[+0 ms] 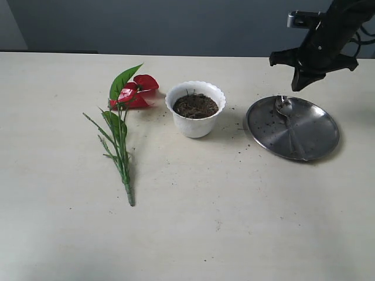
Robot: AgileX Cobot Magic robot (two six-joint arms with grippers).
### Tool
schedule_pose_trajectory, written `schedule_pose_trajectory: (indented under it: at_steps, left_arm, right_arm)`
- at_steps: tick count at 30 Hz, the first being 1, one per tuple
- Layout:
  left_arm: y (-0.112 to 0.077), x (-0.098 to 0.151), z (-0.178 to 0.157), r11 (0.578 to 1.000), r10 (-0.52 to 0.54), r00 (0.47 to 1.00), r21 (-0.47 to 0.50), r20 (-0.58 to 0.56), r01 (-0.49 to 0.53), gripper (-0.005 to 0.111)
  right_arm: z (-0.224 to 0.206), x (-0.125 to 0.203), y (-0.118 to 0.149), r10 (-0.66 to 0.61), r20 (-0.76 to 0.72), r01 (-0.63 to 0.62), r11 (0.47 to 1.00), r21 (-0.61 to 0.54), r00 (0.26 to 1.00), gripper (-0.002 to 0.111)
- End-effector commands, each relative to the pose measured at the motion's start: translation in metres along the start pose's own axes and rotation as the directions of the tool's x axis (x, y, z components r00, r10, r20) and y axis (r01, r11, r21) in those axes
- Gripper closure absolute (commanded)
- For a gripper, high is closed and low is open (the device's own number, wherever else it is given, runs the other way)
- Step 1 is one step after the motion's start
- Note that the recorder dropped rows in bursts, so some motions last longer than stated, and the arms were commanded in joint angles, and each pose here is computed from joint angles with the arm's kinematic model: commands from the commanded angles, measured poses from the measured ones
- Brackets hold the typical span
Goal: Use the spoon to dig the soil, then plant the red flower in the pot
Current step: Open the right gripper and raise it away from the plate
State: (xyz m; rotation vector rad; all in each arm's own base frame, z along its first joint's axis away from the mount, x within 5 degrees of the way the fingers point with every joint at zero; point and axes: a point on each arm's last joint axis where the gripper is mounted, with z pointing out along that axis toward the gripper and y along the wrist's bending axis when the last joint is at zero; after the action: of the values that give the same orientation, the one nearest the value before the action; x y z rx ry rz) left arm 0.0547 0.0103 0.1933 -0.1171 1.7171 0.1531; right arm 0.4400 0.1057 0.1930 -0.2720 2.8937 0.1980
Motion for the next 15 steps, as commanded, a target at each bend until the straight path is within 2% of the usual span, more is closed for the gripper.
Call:
schedule_pose_trajectory:
  at_steps: [1, 9, 12, 15]
  left_arm:
    - [0.000, 0.002, 0.000, 1.000, -0.004, 1.000, 0.000, -0.002, 0.004, 0.106]
    - [0.000, 0.002, 0.000, 1.000, -0.004, 1.000, 0.000, -0.002, 0.004, 0.106]
    - [0.000, 0.002, 0.000, 1.000, -0.004, 1.000, 0.000, -0.002, 0.004, 0.106]
    - [0.000, 0.002, 0.000, 1.000, -0.004, 1.000, 0.000, -0.002, 0.004, 0.106]
  right_arm:
    - [-0.026, -0.001, 0.002, -0.011, 0.050, 0.011, 1.000, -0.002, 0.999, 0.109]
    - [-0.060, 0.020, 0.005, 0.022, 0.272, -0.016, 1.000, -0.027, 0.962, 0.109]
    - [-0.082, 0.044, 0.006, 0.042, 0.377, -0.029, 0.999, -0.038, 0.925, 0.109]
    - [-0.096, 0.061, 0.012, 0.049, 0.421, -0.011, 0.996, -0.093, 0.906, 0.109]
